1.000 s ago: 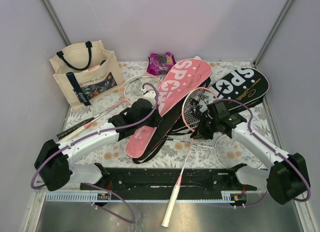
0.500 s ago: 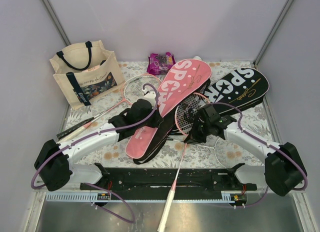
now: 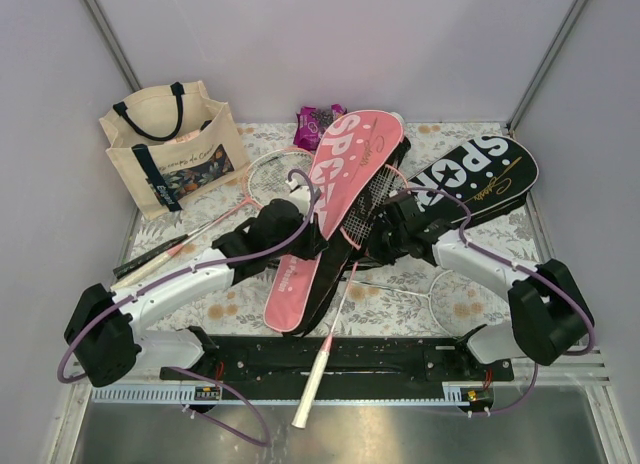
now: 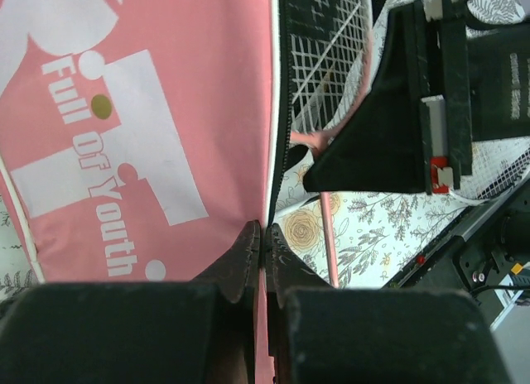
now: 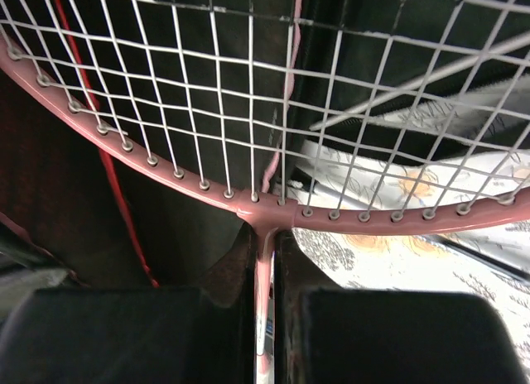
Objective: Pack up the badminton gear
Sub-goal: Place the racket in the racket bag.
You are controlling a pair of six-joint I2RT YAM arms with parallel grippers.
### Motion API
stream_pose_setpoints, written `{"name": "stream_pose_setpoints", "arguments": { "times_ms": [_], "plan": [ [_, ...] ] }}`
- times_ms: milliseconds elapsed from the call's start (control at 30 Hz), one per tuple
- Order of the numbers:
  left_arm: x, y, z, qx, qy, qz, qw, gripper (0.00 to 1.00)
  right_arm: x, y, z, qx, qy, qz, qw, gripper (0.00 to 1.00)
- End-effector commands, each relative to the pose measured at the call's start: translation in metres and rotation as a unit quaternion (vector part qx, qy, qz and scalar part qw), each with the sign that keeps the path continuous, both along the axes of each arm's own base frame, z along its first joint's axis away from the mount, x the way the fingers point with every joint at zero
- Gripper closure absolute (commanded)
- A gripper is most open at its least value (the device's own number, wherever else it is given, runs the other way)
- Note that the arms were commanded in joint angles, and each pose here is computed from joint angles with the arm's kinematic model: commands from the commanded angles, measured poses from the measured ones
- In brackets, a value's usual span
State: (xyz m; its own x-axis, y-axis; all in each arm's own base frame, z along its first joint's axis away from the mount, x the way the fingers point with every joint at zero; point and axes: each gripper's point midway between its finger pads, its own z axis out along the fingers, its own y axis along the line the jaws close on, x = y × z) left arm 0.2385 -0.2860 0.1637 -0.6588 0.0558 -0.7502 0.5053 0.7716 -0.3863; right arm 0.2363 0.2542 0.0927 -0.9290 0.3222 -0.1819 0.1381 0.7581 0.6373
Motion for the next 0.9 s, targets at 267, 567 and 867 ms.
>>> {"name": "stream_pose_setpoints", "arguments": {
  "times_ms": [267,567,867],
  "plan": [
    [-0.015,-0.008,-0.011,0.001,0.009,-0.061,0.998,1.00,0.018,0.016,0.036,0.014,-0.044,0.034,0.998,1.00],
    [-0.014,-0.013,-0.012,0.008,-0.005,-0.076,0.997,1.00,-0.013,0.010,0.007,-0.092,-0.007,0.128,0.988,1.00],
    [-0.019,-0.017,-0.019,0.020,-0.006,-0.090,0.996,1.00,0.030,0.032,0.055,-0.062,-0.100,0.106,0.987,1.00]
  ]
}}
